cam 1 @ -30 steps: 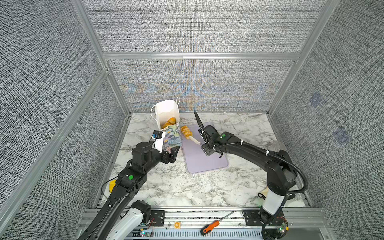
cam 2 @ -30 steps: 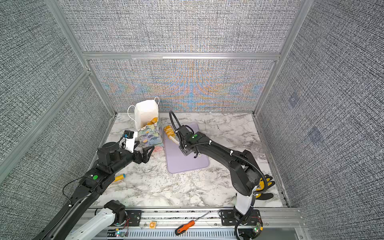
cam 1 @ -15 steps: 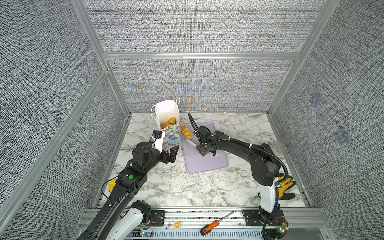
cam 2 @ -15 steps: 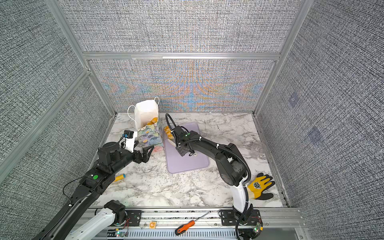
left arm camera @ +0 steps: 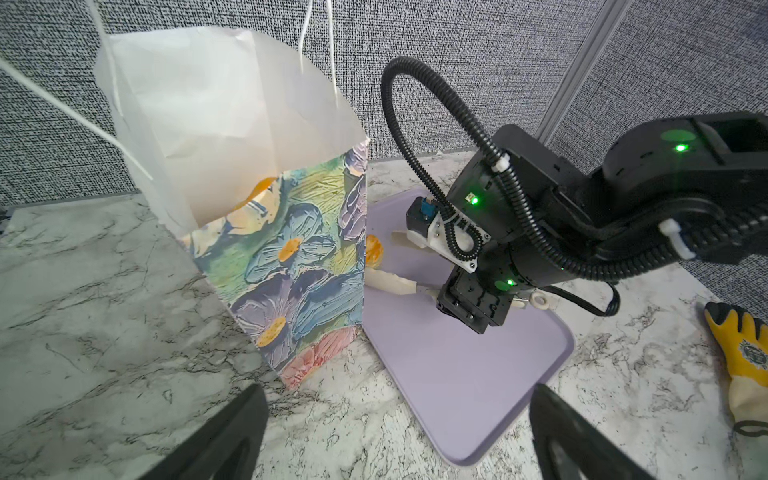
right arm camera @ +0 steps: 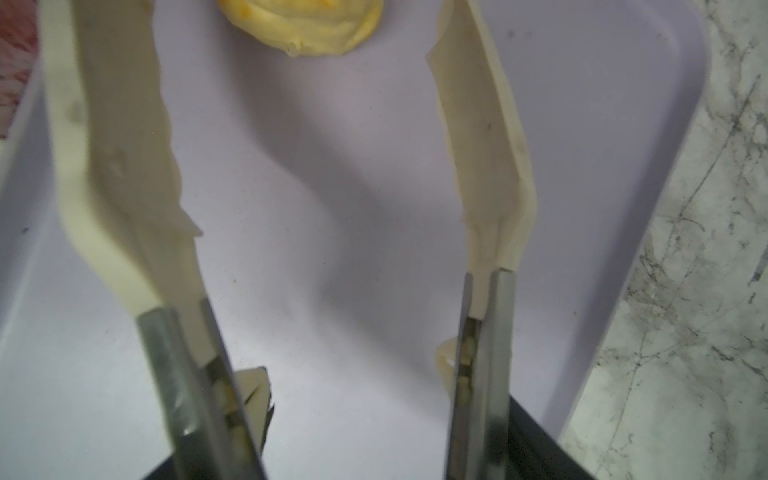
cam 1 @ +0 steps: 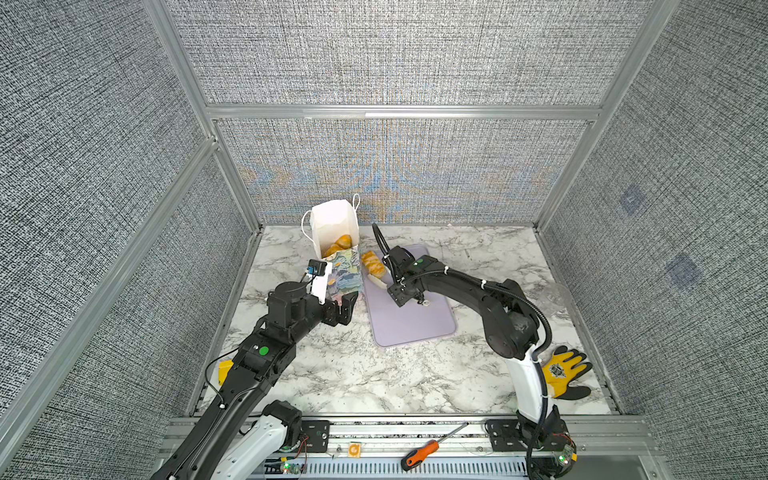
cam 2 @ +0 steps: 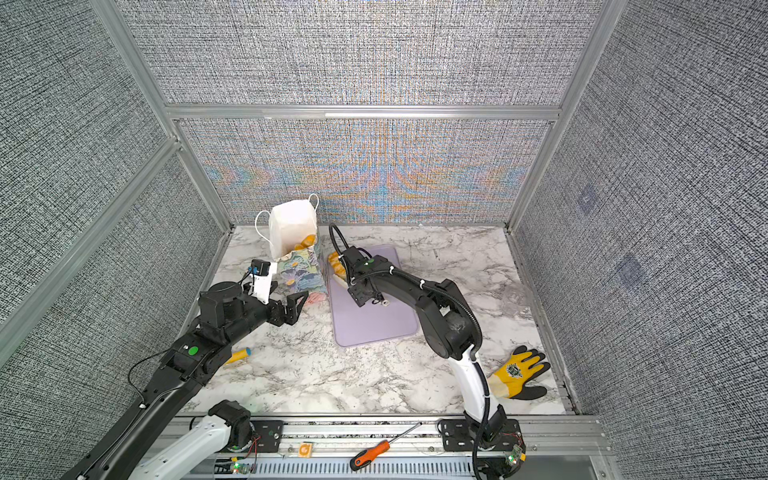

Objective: Place the fake bread into the paper bag
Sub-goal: 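Lower the open tongs around the striped croissant with the right gripper, then squeeze the tongs on the striped croissant and lift it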

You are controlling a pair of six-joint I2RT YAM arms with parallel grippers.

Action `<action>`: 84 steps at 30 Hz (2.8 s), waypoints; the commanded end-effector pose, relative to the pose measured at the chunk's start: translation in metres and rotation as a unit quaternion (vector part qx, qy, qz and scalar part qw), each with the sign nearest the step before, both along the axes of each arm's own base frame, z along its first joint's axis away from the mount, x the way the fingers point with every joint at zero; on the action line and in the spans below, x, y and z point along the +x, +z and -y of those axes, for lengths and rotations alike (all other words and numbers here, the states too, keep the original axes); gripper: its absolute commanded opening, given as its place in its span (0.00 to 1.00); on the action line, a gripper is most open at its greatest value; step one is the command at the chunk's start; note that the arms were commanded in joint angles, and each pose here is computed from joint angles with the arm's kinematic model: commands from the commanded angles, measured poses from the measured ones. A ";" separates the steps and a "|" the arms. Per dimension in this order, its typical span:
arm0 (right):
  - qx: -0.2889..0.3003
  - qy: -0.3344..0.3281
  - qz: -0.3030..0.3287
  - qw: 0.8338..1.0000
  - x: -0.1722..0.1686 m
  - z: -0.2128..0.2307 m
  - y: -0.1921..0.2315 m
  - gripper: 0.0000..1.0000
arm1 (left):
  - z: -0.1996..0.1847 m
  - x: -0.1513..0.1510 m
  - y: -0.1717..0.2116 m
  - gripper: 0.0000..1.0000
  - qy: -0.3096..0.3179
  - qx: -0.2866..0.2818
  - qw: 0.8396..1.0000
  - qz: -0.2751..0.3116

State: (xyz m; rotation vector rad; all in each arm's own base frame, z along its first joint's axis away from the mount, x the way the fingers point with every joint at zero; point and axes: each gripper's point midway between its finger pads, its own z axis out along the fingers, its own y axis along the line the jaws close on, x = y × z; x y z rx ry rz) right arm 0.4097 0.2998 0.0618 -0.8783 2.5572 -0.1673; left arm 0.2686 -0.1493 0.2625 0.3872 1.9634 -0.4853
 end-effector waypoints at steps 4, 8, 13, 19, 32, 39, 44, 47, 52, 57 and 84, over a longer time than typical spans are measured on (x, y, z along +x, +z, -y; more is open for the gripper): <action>0.005 0.006 -0.009 1.000 0.006 -0.006 -0.004 0.75 | 0.004 0.001 0.002 0.99 -0.010 0.000 1.000 0.001; 0.006 0.006 -0.011 1.000 0.012 -0.008 -0.008 0.75 | 0.005 0.002 -0.002 0.99 -0.010 0.002 1.000 -0.005; 0.003 0.011 -0.011 1.000 0.019 -0.012 -0.010 0.73 | 0.003 0.002 -0.002 0.99 -0.006 0.005 1.000 -0.005; -0.001 0.020 -0.012 1.000 0.025 -0.016 -0.015 0.71 | 0.002 0.002 -0.004 0.99 -0.004 0.007 1.000 -0.007; -0.014 0.030 -0.017 0.999 0.023 -0.013 -0.021 0.55 | -0.001 0.001 0.000 0.99 0.003 0.008 1.000 -0.003; -0.017 0.031 -0.013 0.999 0.015 -0.003 -0.012 0.48 | -0.001 0.002 0.001 0.99 0.004 0.007 1.000 -0.003; -0.014 0.033 -0.011 0.999 0.007 0.004 -0.004 0.44 | -0.001 0.001 0.003 0.99 0.004 0.005 1.000 -0.002; -0.016 0.035 -0.012 0.999 0.001 0.009 -0.001 0.43 | -0.003 0.000 0.005 0.99 0.007 0.004 1.000 0.000; -0.014 0.034 -0.015 0.999 -0.010 0.018 0.002 0.42 | -0.004 -0.001 0.007 0.99 0.010 0.001 1.000 0.002; 0.009 0.028 -0.019 0.999 -0.022 0.024 0.008 0.42 | -0.004 -0.002 0.009 0.99 0.010 0.000 1.000 0.004; 0.077 0.002 -0.004 0.997 -0.059 0.042 0.059 0.41 | -0.012 0.000 0.026 0.99 0.021 0.028 0.999 0.022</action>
